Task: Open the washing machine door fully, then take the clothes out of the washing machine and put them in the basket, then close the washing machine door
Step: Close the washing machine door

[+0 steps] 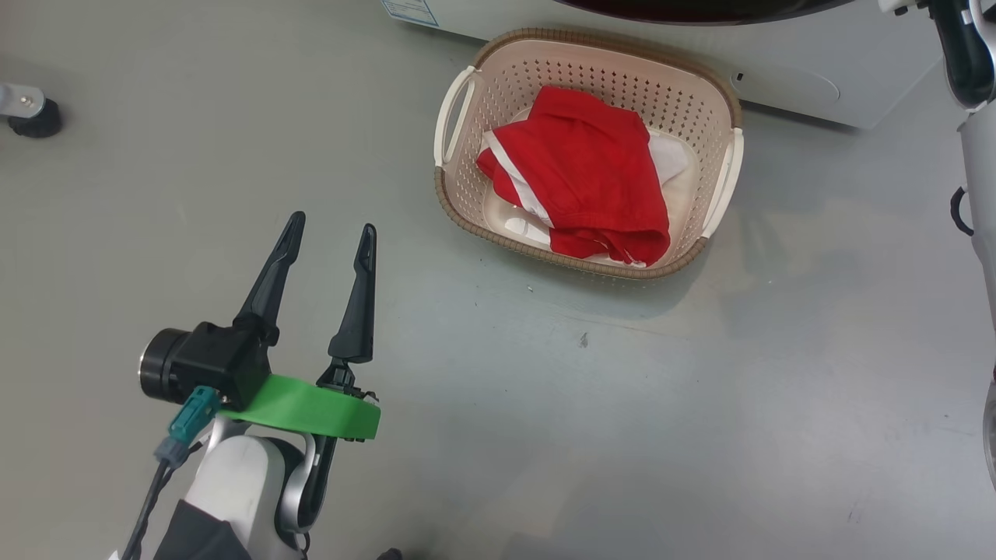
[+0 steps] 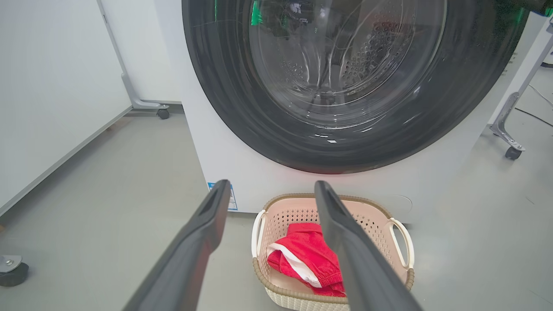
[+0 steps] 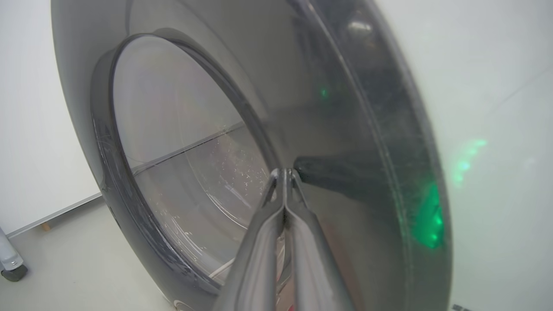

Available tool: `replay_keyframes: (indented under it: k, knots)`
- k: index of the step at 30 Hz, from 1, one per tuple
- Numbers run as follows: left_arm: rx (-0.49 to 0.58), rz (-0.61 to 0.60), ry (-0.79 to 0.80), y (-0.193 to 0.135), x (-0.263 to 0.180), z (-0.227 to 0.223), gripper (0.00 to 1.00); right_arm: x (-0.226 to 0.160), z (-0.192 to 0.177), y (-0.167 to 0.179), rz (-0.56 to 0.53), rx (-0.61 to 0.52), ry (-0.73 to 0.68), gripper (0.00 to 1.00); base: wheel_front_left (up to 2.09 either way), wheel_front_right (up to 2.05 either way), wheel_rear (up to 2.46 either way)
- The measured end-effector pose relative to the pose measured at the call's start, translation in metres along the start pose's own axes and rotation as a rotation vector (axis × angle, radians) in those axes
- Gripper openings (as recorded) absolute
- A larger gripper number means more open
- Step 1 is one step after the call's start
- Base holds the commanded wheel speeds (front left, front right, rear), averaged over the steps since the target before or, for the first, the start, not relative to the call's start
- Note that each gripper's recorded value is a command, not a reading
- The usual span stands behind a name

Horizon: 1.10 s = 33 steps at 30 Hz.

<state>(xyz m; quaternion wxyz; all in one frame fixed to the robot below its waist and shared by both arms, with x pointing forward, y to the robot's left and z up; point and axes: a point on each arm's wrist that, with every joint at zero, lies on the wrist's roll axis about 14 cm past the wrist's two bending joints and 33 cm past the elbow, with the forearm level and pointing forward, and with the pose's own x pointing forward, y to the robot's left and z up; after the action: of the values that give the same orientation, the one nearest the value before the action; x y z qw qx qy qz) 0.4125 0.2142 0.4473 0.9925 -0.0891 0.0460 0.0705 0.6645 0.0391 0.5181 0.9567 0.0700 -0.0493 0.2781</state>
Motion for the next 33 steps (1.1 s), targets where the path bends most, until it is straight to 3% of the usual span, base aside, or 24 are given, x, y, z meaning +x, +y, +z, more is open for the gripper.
replay_keyframes:
  k: [17, 27, 28, 29, 30, 31, 33]
  knots:
    - [-0.007, -0.02, -0.012, -0.007, 0.003, 0.004, 1.0, -0.006, 0.002, 0.017, 0.022, -0.003, 0.0, 0.0, 0.0, 0.0, 0.0]
    - [-0.007, -0.059, -0.027, -0.019, 0.003, 0.009, 1.0, -0.029, -0.002, 0.027, 0.005, 0.051, 0.026, 0.0, 0.0, 0.0, 0.0]
    - [-0.009, -0.063, -0.029, -0.02, 0.003, 0.01, 1.0, -0.033, -0.002, 0.028, 0.002, 0.054, 0.03, 0.34, 0.0, 0.0, 0.0]
    - [-0.01, -0.068, -0.033, -0.022, 0.003, 0.011, 1.0, -0.036, -0.003, 0.029, 0.0, 0.058, 0.035, 0.47, 0.0, 0.0, 0.0]
    - [-0.01, -0.073, -0.036, -0.023, 0.003, 0.012, 1.0, -0.039, -0.004, 0.03, -0.002, 0.062, 0.04, 0.94, 0.0, 0.0, 0.0]
    - [-0.009, -0.079, -0.039, -0.025, 0.003, 0.013, 1.0, -0.043, -0.004, 0.031, -0.005, 0.066, 0.045, 1.0, 0.0, 0.0, 0.0]
    - [-0.008, -0.089, -0.046, -0.028, 0.002, 0.015, 1.0, -0.051, -0.005, 0.032, -0.012, 0.075, 0.049, 1.0, 0.0, 0.0, 0.0]
